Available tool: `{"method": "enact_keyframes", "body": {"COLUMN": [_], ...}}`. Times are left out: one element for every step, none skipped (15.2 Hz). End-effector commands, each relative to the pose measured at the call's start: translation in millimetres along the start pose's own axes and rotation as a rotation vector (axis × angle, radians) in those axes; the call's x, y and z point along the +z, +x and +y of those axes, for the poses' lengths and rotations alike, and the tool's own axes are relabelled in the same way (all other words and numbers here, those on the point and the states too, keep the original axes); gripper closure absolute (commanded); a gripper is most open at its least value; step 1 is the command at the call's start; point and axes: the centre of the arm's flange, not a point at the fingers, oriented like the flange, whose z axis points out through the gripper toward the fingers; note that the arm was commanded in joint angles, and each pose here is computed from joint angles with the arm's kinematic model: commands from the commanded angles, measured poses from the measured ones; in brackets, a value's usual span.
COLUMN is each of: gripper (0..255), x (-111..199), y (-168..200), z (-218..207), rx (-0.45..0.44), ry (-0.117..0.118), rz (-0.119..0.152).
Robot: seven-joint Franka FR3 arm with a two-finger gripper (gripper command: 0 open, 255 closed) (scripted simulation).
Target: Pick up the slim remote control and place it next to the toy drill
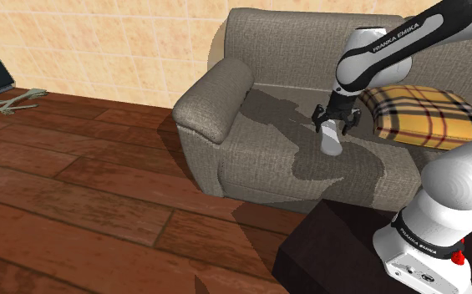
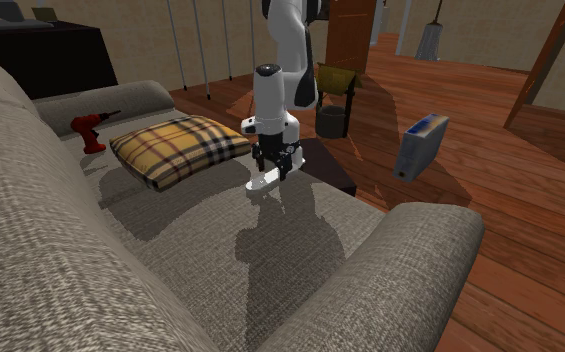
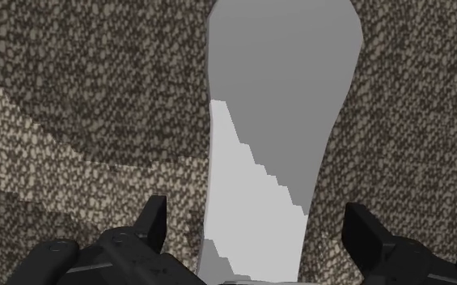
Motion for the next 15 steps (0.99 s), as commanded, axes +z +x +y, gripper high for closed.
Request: {"method": "enact_keyframes", "body": {"gripper": [0, 0, 0, 0, 0, 0, 0, 255, 255, 255, 255, 255, 255, 255, 255], "x": [2.8, 2.8, 2.8, 2.8, 2.8, 2.8, 2.8, 2.8, 2.8, 2.8, 2.8, 2.8, 2.8, 2.8, 2.8], "y": [-0.3, -0.3, -0.3, -0.3, -0.3, -0.3, -0.3, -0.3, -0.3, -0.3, -0.3, -0.3, -0.3, -0.3, -0.3], "z": [-0.4, -0.4, -0.4, -0.4, -0.4, -0.4, -0.4, -0.4, -0.4, -0.5, -0.5, -0.5, -0.5, -0.5, -0.5], "rx": [0.000, 0.000, 0.000, 0.000, 0.000, 0.000, 0.000, 0.000, 0.000, 0.000, 0.000, 0.000, 0.000, 0.000, 0.000], "ry": [0.000, 0.000, 0.000, 0.000, 0.000, 0.000, 0.000, 0.000, 0.000, 0.000, 0.000, 0.000, 0.000, 0.000, 0.000], "rz": [0.001, 0.001, 0.001, 0.001, 0.001, 0.001, 0.001, 0.001, 0.001, 0.001, 0.001, 0.001, 0.001, 0.001, 0.001]}}
